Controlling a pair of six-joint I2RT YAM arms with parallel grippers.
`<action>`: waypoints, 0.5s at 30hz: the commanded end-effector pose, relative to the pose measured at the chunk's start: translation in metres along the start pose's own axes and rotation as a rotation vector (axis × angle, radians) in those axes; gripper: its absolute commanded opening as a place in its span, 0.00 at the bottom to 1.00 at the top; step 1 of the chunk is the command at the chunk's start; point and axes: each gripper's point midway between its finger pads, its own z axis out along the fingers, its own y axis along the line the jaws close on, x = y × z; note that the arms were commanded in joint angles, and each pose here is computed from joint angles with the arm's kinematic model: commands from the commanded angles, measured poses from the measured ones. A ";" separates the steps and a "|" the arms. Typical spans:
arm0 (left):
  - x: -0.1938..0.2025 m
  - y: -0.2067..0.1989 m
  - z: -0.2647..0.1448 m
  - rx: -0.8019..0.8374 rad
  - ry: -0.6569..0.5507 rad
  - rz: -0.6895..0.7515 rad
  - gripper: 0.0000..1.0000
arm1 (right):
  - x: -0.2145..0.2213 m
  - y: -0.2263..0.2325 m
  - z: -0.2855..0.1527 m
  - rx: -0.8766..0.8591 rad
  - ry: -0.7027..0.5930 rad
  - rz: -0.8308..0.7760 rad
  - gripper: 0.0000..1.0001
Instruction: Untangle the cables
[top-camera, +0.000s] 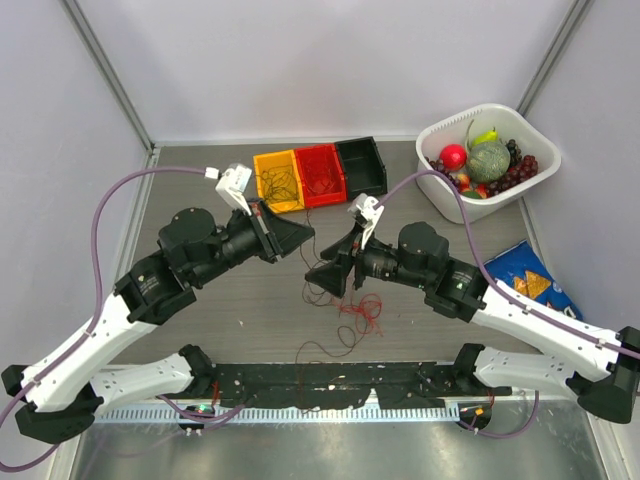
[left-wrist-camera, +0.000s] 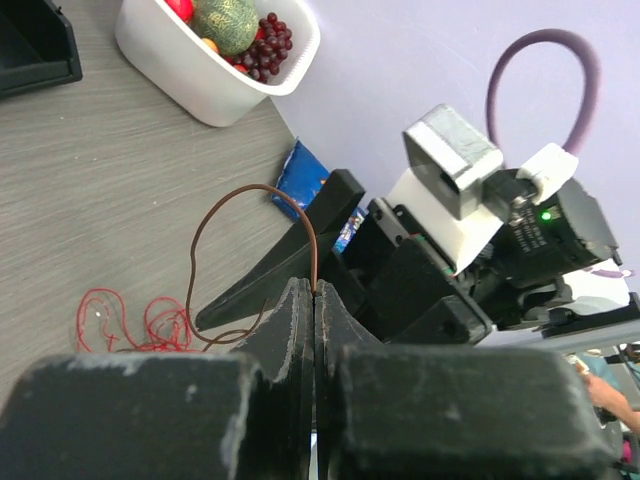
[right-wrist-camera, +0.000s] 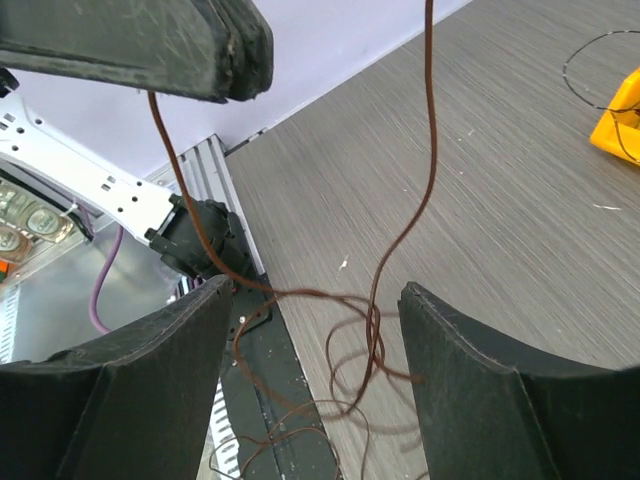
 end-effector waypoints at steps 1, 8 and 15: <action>-0.019 -0.022 -0.007 0.090 -0.078 -0.041 0.00 | -0.023 0.016 0.010 -0.089 -0.111 0.005 0.72; -0.017 -0.020 -0.008 0.083 -0.070 -0.051 0.00 | -0.021 0.000 0.015 -0.019 -0.172 0.079 0.32; -0.030 0.017 -0.029 -0.089 -0.164 0.043 0.47 | -0.032 -0.038 0.007 0.197 -0.227 0.089 0.01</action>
